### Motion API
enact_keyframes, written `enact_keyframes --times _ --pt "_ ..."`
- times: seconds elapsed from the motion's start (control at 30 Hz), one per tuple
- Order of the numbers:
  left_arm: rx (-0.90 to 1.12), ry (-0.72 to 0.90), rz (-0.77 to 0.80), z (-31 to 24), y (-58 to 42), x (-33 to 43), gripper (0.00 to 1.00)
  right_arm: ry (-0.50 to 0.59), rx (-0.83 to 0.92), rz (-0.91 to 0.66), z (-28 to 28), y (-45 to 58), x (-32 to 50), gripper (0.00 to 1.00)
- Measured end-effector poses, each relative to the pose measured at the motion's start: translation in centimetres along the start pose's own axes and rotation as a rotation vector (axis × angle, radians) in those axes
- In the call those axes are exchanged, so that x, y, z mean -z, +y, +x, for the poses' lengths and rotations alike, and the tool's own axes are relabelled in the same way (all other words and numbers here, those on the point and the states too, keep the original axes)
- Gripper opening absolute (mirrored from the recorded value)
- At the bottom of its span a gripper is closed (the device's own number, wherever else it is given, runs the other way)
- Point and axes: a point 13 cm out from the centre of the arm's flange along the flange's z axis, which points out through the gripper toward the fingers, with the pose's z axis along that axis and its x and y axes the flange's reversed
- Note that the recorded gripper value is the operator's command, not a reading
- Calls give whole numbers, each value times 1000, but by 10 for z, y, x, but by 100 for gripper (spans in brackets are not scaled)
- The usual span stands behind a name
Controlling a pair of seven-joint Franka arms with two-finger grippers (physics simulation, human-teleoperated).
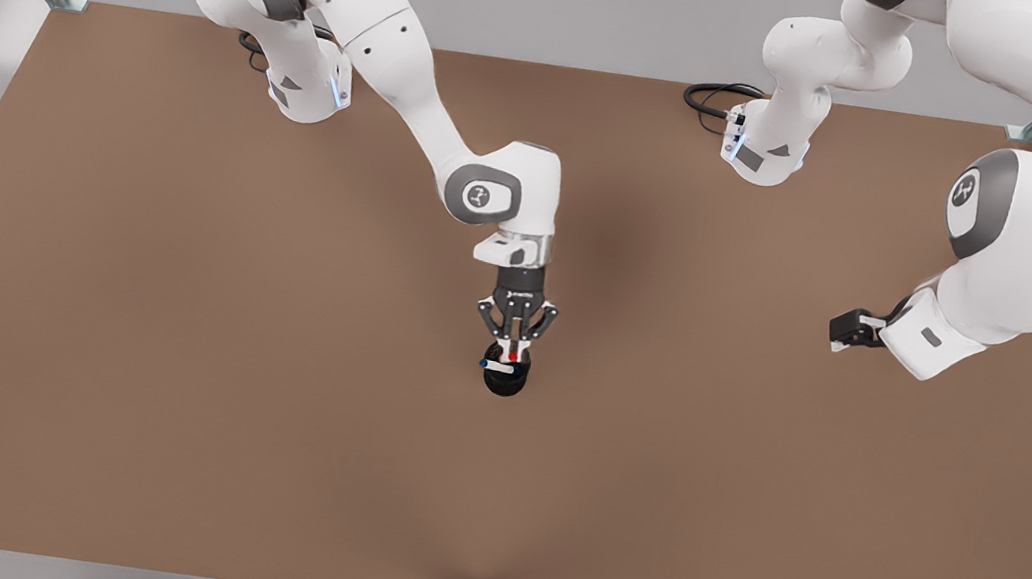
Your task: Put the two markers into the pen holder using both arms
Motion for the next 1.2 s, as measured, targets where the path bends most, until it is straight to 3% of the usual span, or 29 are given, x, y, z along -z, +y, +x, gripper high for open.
enact_keyframes --times 0.03,0.23,0.3,0.37,0.43,0.47,0.53,0.6,0.67,0.73,0.87,1.03,1.2 --pt "3 0 0 0 0 0 100 -5 -11 2 0 0 0 100" --pt "15 0 1 0 -1 0 100 -33 -112 4 -19 -9 6 100" --pt "18 -5 3 0 -2 3 100 4 -236 -19 -50 -25 15 100" --pt "10 -7 2 -1 -8 3 100 75 -462 -43 -120 -59 54 100" --pt "0 -4 1 -3 -12 -1 100 145 -759 12 -225 -168 109 100" --pt "-1 -7 2 -3 -11 0 100 154 -866 120 -255 -245 120 100" --pt "0 -15 2 -6 -5 0 100 216 -1057 362 -264 -433 136 100" --pt "5 -21 1 -9 4 -1 100 363 -1191 514 -232 -578 143 100" --pt "3 -20 1 -10 7 -3 100 530 -1161 516 -205 -596 142 100" --pt "-4 -19 0 -12 7 -5 100 662 -1041 430 -212 -549 126 100" --pt "-18 -17 -1 -13 5 -8 100 841 -843 326 -191 -522 113 100" --pt "-30 -17 -1 -13 4 -8 100 940 -647 252 -153 -524 134 100" --pt "-42 -16 -1 -13 2 -8 100 915 -449 148 -128 -518 150 100"
